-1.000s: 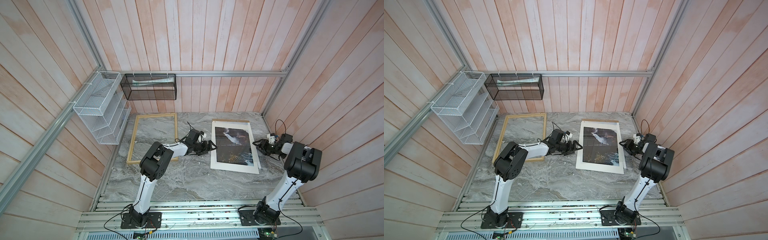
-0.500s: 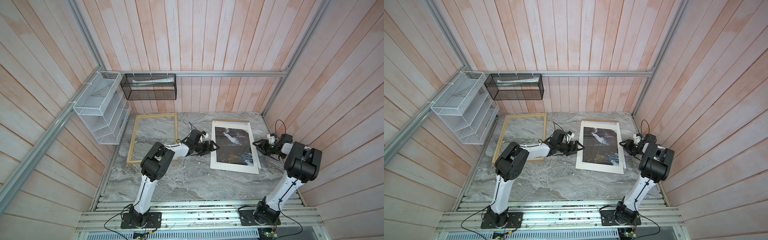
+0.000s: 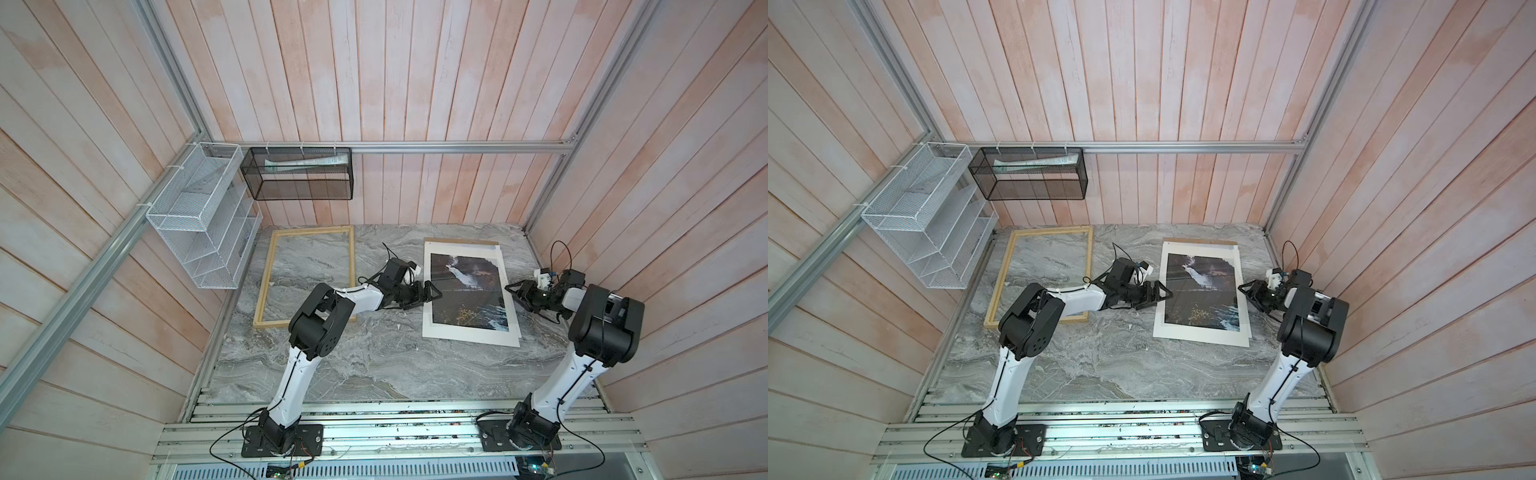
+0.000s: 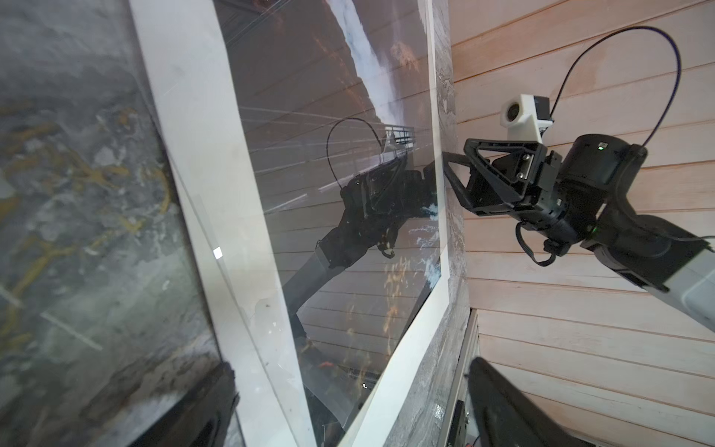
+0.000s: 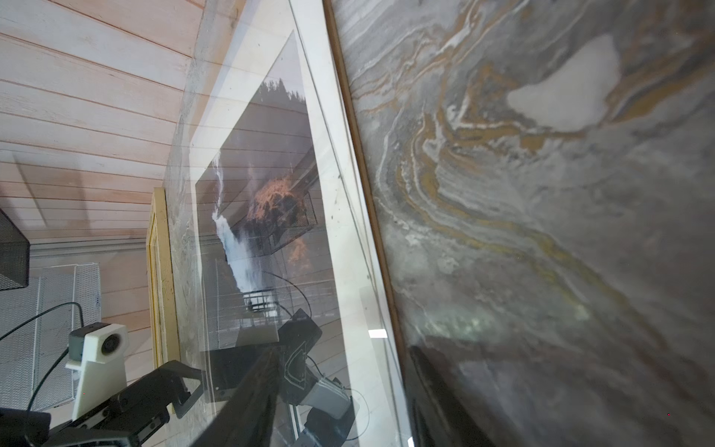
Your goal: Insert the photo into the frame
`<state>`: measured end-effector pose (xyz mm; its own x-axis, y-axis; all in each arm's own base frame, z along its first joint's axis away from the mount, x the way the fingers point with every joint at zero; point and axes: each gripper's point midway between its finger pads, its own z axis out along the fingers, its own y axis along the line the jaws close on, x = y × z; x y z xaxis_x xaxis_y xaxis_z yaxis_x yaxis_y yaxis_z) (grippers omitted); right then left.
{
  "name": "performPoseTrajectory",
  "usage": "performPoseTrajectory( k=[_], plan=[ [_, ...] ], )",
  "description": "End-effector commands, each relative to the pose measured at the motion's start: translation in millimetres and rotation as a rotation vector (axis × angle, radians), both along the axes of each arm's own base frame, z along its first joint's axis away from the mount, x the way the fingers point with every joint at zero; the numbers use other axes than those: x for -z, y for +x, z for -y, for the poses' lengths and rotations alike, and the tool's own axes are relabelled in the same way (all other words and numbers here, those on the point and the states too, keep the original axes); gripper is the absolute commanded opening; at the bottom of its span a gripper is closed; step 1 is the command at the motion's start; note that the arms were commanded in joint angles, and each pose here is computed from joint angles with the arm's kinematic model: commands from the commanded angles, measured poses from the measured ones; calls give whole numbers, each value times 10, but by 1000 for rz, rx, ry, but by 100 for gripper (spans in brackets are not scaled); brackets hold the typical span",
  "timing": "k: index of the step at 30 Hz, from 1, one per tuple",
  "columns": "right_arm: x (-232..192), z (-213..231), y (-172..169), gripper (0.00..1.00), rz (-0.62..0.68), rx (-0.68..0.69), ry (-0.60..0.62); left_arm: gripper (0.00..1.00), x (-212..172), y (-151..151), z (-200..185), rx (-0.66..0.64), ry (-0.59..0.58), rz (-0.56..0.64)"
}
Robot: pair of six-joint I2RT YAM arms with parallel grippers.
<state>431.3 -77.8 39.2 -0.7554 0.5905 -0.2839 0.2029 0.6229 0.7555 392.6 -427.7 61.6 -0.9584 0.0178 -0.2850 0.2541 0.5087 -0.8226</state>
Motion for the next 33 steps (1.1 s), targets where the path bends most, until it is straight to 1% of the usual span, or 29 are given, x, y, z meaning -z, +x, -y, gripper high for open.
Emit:
performPoseTrajectory(
  k=[1,10,15,20,26,33],
  plan=[
    [-166,-122,-18,54,33,-27,54,95,341,-105,0,13,68,-50],
    [-364,-155,-31,53,82,-32,71,95,368,-134,26,26,60,-60],
    [-424,-210,-16,52,95,-37,120,95,387,-157,28,34,56,-67],
    [-553,-242,-35,52,129,-43,117,95,410,-202,65,49,17,-96],
    [-497,-287,-62,52,120,-54,136,95,521,-204,56,42,31,-114],
    [-488,-361,-52,52,126,-67,147,95,489,-157,54,29,44,-99]
  ],
)
